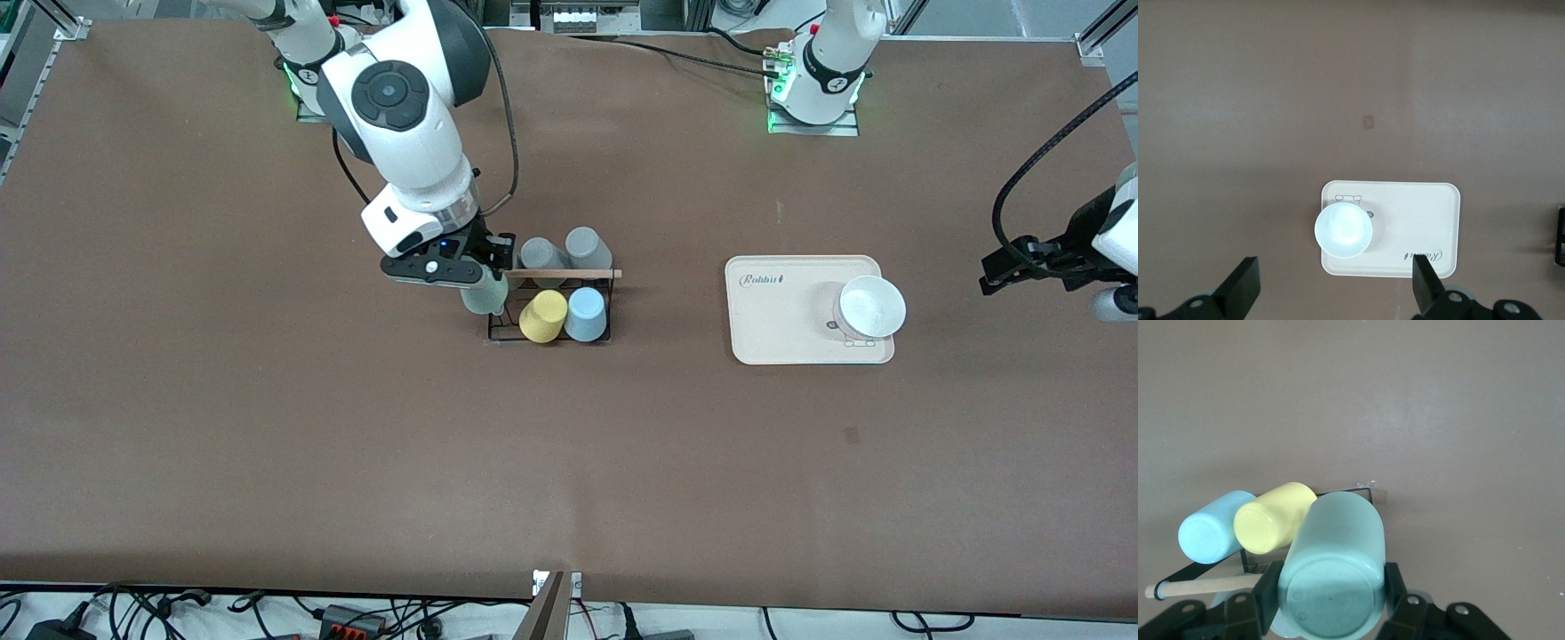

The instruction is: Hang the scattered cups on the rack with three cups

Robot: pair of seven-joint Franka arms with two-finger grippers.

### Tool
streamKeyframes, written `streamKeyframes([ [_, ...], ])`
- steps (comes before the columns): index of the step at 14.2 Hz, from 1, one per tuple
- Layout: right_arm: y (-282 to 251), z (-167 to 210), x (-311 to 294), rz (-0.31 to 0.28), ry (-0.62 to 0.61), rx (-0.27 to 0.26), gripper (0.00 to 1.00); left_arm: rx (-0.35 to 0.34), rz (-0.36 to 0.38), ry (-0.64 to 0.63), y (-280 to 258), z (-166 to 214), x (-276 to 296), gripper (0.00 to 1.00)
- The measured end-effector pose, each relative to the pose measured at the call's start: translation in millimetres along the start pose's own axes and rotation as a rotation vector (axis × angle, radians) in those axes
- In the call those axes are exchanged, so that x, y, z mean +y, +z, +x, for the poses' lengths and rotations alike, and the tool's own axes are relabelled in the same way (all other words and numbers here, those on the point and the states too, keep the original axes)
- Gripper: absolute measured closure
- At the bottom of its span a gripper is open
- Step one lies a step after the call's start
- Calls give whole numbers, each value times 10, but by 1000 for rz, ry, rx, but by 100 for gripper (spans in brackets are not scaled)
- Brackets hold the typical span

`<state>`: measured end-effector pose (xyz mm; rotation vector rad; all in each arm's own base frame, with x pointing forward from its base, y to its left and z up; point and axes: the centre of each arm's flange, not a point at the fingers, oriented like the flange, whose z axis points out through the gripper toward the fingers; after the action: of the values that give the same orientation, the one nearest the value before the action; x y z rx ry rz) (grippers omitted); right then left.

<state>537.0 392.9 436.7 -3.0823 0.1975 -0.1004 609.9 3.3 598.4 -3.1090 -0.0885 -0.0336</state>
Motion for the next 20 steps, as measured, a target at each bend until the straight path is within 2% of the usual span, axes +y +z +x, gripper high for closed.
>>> streamKeyframes([
  [8, 353, 38, -68, -25, -13, -28, 35, 5, -6, 16, 467, -199, 75, 0],
  [15, 567, -26, -185, -27, -32, -33, 35, 41, -9, 18, 297, -249, 79, 0],
  [20, 676, -28, -194, -34, -34, -40, 35, 35, -9, 20, 259, -283, 86, 0],
])
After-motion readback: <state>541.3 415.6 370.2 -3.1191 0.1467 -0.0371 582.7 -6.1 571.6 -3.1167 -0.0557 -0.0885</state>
